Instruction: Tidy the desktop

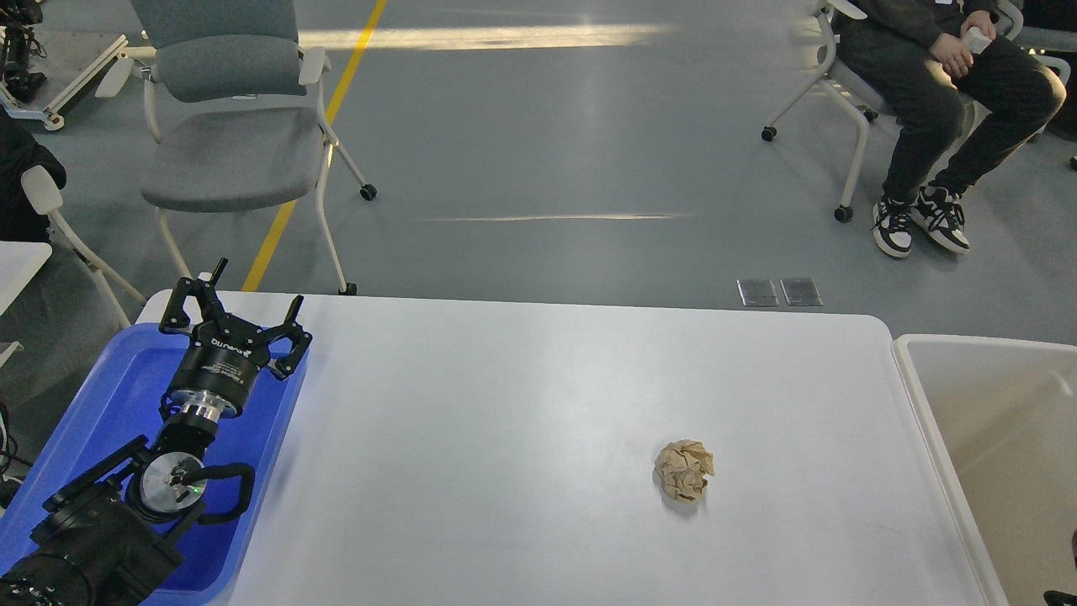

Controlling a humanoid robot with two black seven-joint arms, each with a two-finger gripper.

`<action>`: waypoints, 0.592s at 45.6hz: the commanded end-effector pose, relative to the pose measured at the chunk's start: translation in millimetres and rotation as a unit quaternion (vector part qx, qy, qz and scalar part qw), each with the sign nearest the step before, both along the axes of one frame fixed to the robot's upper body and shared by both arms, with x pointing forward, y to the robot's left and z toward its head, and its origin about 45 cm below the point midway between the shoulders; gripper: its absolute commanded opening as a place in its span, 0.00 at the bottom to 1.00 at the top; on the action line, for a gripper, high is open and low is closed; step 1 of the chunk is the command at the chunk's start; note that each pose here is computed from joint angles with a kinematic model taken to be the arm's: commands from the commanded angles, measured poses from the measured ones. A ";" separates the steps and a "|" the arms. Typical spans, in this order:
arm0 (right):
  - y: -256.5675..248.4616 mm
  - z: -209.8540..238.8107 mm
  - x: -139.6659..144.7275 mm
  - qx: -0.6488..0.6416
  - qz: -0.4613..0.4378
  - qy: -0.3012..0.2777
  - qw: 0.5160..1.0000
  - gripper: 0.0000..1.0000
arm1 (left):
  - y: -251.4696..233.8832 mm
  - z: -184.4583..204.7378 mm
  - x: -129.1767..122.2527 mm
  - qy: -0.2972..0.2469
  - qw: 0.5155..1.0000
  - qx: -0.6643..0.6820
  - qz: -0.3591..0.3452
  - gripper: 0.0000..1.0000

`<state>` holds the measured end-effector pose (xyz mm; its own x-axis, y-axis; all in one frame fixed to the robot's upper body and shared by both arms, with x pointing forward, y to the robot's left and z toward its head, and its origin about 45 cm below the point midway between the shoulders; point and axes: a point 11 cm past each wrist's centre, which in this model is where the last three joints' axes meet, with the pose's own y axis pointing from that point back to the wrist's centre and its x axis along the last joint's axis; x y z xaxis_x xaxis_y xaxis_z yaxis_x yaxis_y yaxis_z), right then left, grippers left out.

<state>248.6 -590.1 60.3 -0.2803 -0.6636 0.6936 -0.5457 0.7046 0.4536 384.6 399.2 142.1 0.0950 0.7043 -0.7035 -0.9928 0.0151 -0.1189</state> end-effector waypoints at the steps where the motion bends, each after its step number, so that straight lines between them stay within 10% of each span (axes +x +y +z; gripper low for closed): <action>1: -1.3 4.1 3.7 -0.005 0.001 -0.006 1.000 1.00 | -0.1 0.1 0.0 0.000 1.000 0.000 0.000 1.00; 27: 20.2 11.6 41.7 0.087 0.043 -0.066 0.993 1.00 | -0.1 0.1 0.0 0.000 1.000 0.000 0.000 1.00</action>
<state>281.8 -574.6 70.1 -0.3064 -0.7164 0.6268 -0.6046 0.6551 0.4531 384.6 399.2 142.2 0.0950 0.7043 -0.7035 -0.9928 0.0151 -0.1189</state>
